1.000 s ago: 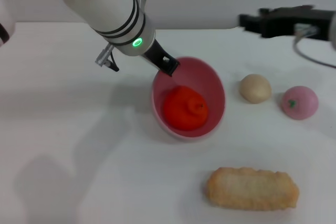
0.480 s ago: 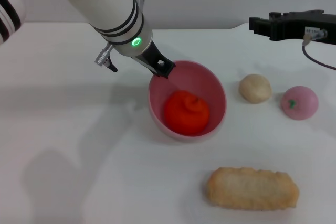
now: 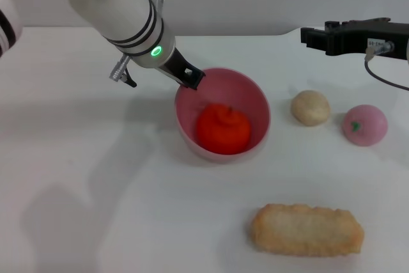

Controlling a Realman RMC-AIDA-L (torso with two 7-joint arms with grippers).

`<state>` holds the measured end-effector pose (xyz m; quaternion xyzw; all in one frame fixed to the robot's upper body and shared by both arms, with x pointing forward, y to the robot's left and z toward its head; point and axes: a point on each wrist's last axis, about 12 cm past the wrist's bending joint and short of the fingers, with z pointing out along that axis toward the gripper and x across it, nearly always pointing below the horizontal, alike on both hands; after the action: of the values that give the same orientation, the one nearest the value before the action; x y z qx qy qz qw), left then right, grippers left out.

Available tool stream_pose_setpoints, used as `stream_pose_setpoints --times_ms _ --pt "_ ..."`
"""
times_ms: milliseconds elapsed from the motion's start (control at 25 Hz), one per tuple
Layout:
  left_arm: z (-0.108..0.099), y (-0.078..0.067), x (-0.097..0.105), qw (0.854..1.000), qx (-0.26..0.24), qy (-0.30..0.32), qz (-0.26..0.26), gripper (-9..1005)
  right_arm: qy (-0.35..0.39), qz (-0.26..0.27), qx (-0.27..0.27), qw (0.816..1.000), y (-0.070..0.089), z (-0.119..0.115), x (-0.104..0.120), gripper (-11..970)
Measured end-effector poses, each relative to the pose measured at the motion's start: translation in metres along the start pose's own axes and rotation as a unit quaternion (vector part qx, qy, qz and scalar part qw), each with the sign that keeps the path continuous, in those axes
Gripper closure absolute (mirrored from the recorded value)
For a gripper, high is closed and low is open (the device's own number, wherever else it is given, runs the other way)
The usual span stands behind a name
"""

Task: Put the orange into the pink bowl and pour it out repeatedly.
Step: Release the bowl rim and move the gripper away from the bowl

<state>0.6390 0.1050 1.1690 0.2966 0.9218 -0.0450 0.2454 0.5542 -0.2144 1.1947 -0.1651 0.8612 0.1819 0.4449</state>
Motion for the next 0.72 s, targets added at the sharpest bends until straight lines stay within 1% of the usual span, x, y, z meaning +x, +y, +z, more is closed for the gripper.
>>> stream_pose_setpoints --times_ms 280,360,560,720 --pt "0.003 0.013 0.006 0.999 -0.004 -0.020 -0.031 959 0.004 0.002 0.000 1.000 -0.001 0.002 0.002 509" --pt "0.003 0.014 0.007 0.999 -0.005 -0.023 -0.033 960 0.006 0.002 -0.001 1.000 0.000 0.003 0.003 509" --pt "0.005 0.017 0.010 0.999 -0.007 -0.033 -0.039 815 0.010 0.000 -0.004 1.000 0.001 0.007 0.004 509" --pt "0.004 0.020 0.010 0.998 -0.009 -0.053 -0.042 626 0.011 0.000 -0.005 1.000 0.001 0.009 0.004 510"
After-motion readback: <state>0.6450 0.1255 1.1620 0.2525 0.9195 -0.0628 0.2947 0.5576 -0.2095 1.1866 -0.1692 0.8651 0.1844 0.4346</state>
